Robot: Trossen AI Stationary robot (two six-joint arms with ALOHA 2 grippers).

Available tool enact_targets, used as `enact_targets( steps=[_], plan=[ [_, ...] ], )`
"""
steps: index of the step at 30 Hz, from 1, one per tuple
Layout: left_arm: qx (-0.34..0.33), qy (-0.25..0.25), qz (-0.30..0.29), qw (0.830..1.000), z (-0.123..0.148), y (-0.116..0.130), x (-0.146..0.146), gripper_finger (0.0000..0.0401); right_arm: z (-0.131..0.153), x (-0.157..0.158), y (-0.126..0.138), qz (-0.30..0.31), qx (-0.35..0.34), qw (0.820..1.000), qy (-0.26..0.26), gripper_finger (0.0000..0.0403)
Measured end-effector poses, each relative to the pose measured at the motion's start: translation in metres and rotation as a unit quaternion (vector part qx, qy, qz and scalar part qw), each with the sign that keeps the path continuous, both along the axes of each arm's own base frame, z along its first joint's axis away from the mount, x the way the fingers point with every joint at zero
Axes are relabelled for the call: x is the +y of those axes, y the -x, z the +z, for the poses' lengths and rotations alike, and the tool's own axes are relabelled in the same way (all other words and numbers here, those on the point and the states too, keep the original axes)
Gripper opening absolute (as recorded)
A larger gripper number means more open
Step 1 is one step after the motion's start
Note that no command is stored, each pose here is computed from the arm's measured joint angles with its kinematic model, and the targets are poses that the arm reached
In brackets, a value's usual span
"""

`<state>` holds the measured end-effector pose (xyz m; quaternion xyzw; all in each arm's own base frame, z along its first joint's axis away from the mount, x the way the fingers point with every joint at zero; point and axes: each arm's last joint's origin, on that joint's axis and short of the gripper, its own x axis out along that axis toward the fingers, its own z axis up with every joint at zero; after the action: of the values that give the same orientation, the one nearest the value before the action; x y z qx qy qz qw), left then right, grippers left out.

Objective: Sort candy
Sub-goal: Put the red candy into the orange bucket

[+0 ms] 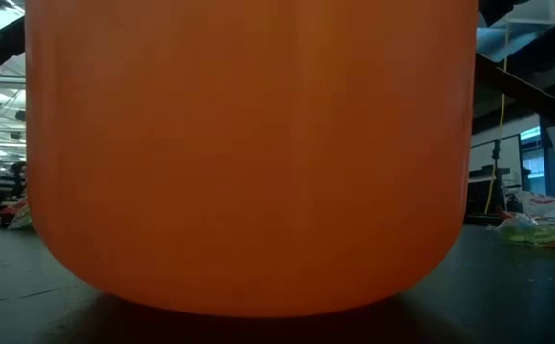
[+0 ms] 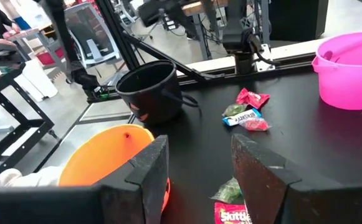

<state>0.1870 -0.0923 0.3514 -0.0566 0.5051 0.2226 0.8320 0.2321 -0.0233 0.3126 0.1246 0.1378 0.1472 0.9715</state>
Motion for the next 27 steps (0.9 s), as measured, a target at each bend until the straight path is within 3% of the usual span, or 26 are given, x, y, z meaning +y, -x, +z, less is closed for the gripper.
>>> enact_targets(
  steps=[4, 7, 16, 27],
  plan=[
    [-0.060, 0.048, 0.032, 0.997, -0.026, 0.012, 0.026, 0.0140, 0.000, 0.000, 0.000, 0.003, -0.004, 1.000, 0.014, 0.0174],
    [-0.065, 0.088, 0.067, 0.992, -0.053, 0.019, 0.042, 0.0140, -0.001, -0.001, 0.000, -0.009, -0.004, 1.000, 0.026, 0.0174],
    [0.072, 0.146, 0.170, 0.972, -0.138, 0.030, 0.071, 0.0140, -0.005, -0.002, 0.001, -0.028, 0.014, 0.999, 0.041, 0.0174],
    [0.112, 0.148, 0.181, 0.966, -0.168, 0.013, 0.080, 0.0140, -0.005, -0.002, 0.000, -0.036, 0.013, 0.998, 0.045, 0.0174]
  ],
)
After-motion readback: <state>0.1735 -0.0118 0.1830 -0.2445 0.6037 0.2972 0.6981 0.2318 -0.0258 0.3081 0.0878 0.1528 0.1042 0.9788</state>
